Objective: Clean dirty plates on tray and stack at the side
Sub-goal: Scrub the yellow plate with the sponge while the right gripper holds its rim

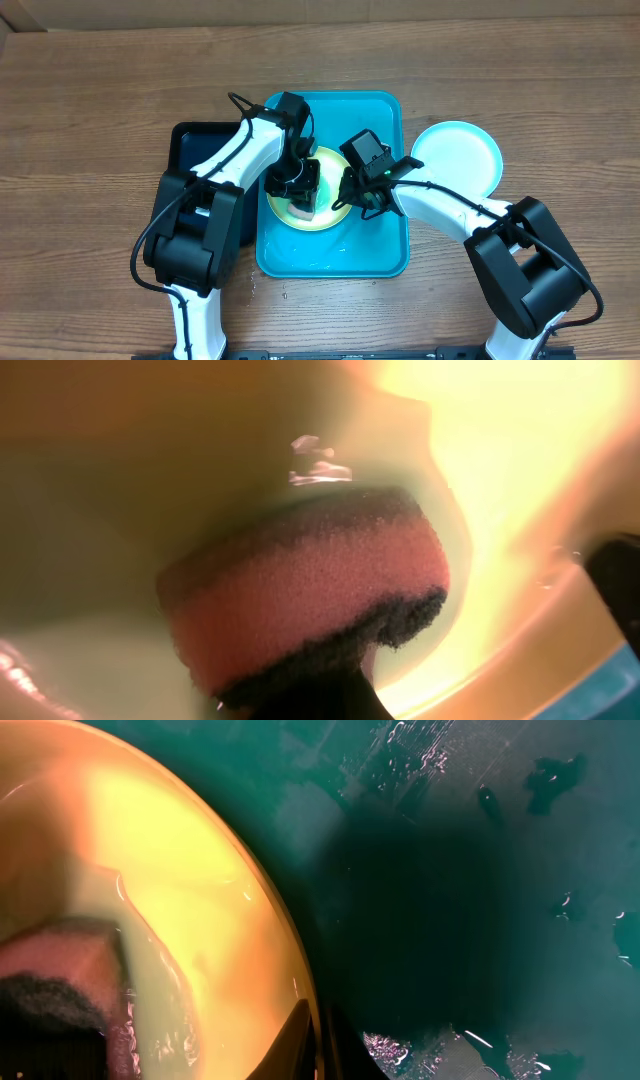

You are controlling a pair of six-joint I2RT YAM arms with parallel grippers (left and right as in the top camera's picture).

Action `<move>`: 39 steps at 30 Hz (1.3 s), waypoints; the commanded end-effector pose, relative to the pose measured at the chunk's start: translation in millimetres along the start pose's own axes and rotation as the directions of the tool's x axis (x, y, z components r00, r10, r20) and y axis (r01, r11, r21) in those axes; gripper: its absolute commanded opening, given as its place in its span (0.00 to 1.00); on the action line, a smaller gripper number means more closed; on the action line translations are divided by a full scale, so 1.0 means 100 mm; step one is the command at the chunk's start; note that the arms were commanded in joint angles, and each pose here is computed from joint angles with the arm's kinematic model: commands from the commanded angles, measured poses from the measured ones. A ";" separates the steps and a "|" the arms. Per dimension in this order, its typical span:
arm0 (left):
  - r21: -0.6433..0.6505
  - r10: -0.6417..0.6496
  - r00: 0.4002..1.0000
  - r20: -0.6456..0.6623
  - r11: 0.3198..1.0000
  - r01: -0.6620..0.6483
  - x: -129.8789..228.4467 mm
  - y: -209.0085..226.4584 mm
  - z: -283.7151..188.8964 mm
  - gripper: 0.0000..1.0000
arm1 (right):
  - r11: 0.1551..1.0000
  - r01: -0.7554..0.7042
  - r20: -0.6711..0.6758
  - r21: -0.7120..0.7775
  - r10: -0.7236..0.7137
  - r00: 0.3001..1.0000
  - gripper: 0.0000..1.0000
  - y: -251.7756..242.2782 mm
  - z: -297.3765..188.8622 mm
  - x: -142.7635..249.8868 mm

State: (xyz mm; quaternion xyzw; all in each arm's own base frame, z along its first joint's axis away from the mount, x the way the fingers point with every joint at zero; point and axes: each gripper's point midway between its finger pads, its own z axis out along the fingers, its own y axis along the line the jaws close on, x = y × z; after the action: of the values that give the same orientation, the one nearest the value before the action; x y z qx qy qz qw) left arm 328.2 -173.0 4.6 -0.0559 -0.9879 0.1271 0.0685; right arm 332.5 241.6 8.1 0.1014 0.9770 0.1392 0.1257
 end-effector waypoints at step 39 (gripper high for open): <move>-0.223 0.034 0.987 0.158 0.975 0.002 -0.38 0.29 0.43 0.04 | 0.999 0.014 -0.003 -0.044 -0.014 1.000 0.04 0.11 -0.05 0.02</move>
State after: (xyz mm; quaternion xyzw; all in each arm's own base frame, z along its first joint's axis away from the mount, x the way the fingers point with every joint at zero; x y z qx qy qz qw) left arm 367.3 -214.6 3.4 -0.0937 -0.9829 0.1518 -0.0449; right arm 344.3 227.5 8.5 0.1172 0.9747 0.1141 0.1525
